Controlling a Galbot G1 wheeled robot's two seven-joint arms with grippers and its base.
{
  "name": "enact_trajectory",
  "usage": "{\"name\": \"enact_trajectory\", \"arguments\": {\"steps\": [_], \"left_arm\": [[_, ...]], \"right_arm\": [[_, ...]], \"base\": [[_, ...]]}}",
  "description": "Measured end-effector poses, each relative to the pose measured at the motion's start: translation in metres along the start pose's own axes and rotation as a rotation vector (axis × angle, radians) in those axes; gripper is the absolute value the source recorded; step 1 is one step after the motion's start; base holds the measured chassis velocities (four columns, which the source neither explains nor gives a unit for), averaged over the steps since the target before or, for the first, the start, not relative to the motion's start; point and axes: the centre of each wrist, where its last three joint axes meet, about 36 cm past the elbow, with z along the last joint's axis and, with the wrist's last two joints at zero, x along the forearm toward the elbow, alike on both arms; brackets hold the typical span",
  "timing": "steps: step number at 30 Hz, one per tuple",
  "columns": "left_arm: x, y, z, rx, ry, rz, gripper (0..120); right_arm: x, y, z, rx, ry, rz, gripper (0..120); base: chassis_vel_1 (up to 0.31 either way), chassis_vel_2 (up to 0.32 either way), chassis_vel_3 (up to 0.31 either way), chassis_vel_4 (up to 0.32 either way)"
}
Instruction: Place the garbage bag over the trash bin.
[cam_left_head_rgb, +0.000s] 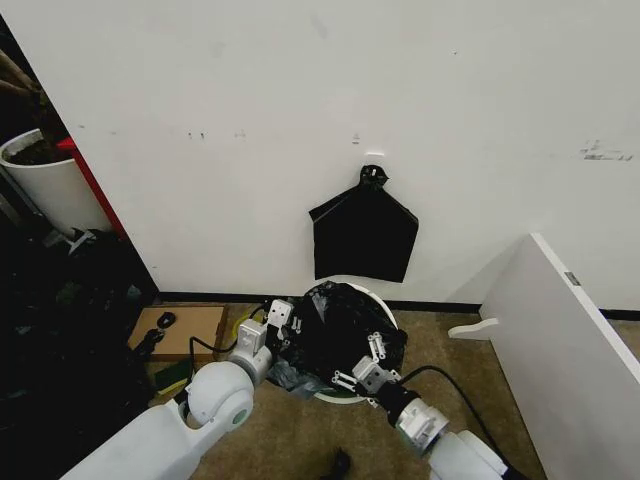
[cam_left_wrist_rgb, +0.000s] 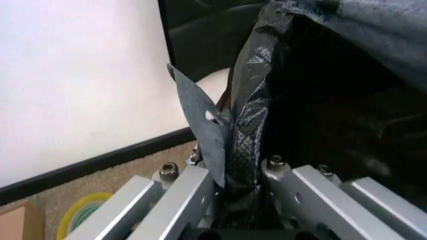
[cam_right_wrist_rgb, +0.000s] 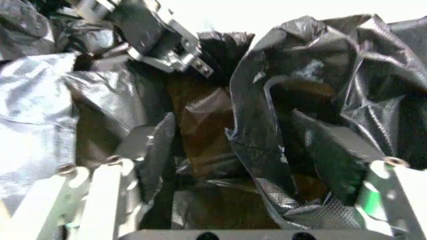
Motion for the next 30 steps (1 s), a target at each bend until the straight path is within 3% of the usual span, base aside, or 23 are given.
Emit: {"name": "enact_trajectory", "arguments": {"steps": [5,16,25,30], "left_arm": [[0.000,0.001,0.000,-0.003,-0.001,0.000,1],[0.000,0.001,-0.001,-0.002,-0.007,0.003,1],[0.001,0.003,0.000,-0.018,-0.019,-0.005,1],[-0.005,0.014,0.006,-0.115,-0.067,-0.032,1]], "right_arm": [[-0.007,0.002,-0.002,-0.002,-0.015,0.024,51],[-0.009,0.004,0.002,-0.006,0.004,0.026,4],[-0.006,0.006,0.001,-0.028,-0.010,0.018,0],[0.005,0.000,-0.008,-0.083,-0.018,-0.030,0]], "base": [[0.000,0.000,0.000,0.000],[0.000,0.000,0.000,0.000],[0.000,0.000,0.000,0.000],[0.000,0.000,0.000,0.000]]}}
